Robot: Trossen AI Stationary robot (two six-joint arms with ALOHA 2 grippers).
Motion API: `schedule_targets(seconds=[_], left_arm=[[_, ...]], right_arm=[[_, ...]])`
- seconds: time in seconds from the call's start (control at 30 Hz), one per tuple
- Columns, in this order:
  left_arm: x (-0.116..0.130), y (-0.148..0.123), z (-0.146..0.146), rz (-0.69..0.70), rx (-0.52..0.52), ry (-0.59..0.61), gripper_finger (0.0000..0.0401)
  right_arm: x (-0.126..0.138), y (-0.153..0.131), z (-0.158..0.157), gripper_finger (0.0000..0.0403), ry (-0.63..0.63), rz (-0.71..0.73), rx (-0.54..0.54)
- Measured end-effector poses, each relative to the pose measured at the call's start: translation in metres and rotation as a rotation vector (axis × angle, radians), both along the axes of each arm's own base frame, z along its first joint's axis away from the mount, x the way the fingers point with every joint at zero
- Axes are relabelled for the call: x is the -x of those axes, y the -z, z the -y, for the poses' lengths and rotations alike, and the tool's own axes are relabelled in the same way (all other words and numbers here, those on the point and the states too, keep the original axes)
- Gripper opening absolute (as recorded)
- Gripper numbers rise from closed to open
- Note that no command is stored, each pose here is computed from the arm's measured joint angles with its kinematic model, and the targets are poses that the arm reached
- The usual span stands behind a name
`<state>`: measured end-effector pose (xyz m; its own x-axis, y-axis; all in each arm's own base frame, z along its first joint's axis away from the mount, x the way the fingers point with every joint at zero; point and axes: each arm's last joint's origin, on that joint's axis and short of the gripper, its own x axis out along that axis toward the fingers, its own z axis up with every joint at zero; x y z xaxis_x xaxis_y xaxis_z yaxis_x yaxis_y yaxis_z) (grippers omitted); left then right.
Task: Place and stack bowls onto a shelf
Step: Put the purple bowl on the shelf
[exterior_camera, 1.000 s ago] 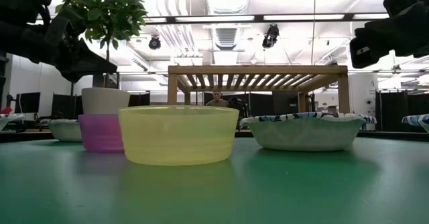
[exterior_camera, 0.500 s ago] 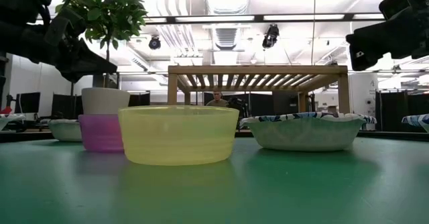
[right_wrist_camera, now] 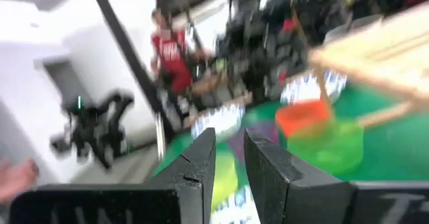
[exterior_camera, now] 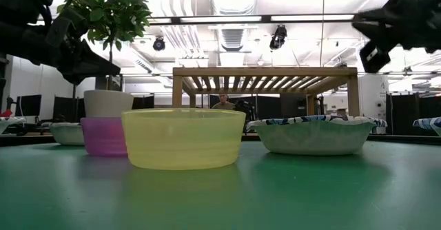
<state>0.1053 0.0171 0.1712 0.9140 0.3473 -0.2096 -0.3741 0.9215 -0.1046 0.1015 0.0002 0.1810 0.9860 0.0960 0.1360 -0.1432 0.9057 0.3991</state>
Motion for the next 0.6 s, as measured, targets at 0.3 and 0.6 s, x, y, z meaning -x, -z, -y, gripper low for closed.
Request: schedule_targets(seconds=[0.3,0.6], left_arm=[[0.000,0.000,0.000,0.000,0.000,0.000,0.0000],[0.000,0.000,0.000,0.000,0.000,-0.002,0.0000]], right_arm=[[0.006,-0.030,0.001,0.0068,0.076,0.122,0.088],[0.013,-0.062,0.005,0.0068,0.251,0.162,0.258]])
